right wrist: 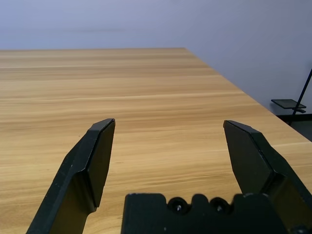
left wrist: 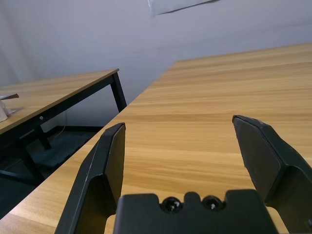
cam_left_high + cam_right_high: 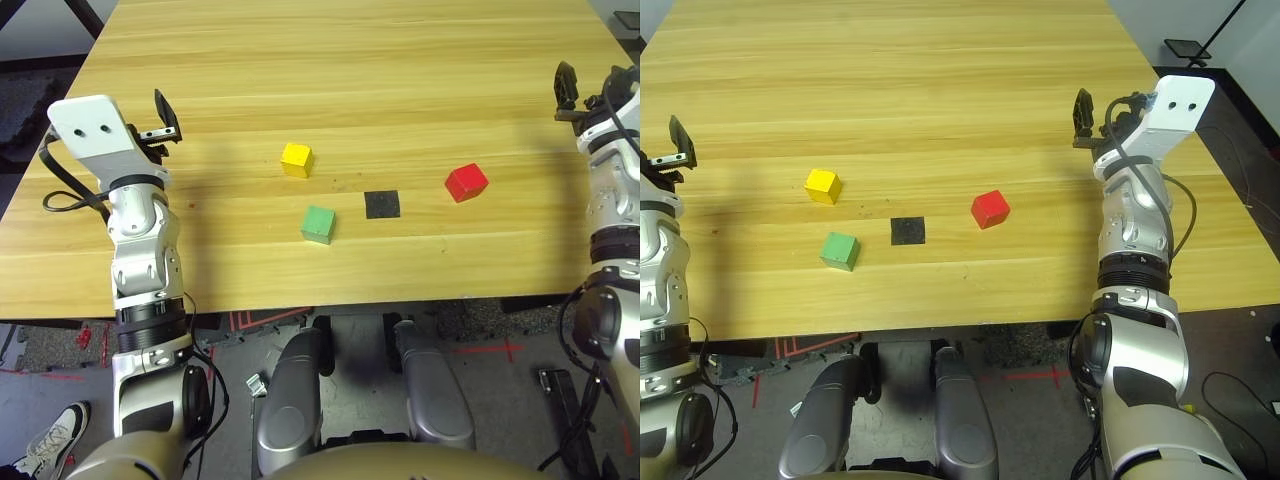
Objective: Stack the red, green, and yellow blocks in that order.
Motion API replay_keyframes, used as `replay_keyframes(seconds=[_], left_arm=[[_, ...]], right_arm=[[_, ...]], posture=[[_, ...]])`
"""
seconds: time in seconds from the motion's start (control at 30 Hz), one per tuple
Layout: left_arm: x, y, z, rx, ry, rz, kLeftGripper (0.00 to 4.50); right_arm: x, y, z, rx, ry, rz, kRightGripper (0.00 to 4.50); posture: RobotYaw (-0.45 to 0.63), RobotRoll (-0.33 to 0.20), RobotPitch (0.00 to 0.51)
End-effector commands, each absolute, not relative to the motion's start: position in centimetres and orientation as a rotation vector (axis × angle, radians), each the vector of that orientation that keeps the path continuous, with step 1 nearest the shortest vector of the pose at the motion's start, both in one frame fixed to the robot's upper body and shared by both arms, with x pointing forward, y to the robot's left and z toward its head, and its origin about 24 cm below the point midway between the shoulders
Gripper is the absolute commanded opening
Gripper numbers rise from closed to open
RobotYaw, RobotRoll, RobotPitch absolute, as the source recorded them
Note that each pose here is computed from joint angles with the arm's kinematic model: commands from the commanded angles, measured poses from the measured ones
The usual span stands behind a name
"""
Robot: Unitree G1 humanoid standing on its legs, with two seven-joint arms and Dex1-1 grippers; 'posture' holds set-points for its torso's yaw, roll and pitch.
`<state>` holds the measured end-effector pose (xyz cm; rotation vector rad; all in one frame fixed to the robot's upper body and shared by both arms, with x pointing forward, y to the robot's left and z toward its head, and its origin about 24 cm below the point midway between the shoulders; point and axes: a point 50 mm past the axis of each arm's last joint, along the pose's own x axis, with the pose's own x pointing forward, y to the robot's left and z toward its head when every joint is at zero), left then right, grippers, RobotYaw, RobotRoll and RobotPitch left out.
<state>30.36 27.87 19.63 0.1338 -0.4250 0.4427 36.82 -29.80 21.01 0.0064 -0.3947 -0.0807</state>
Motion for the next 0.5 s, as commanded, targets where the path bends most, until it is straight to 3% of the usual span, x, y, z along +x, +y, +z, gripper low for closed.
replay_keyframes(seconds=[0.03,0.2,0.3,0.4,0.5], left_arm=[[30.3,28.0,19.2,0.142,-0.419,0.448,4.47],[30.4,28.0,19.0,0.142,-0.405,0.423,4.47],[30.8,27.9,19.5,0.151,-0.429,0.335,4.47],[30.8,27.9,20.4,0.141,-0.474,0.218,4.47],[30.2,26.0,21.1,0.126,-0.518,-0.064,4.47]], right_arm=[[36.4,-30.5,20.4,-0.003,-0.384,-0.103,4.5],[36.1,-30.4,19.9,-0.007,-0.375,-0.105,4.5],[36.2,-29.6,20.2,-0.016,-0.372,-0.057,4.5],[36.3,-29.1,20.7,-0.018,-0.371,-0.018,4.5],[36.6,-28.7,20.9,-0.005,-0.348,0.024,4.5]], posture=[[0.27,0.085,0.254],[0.26,0.072,0.287],[0.27,0.07,0.279],[0.3,0.066,0.256],[0.3,0.062,0.258]])
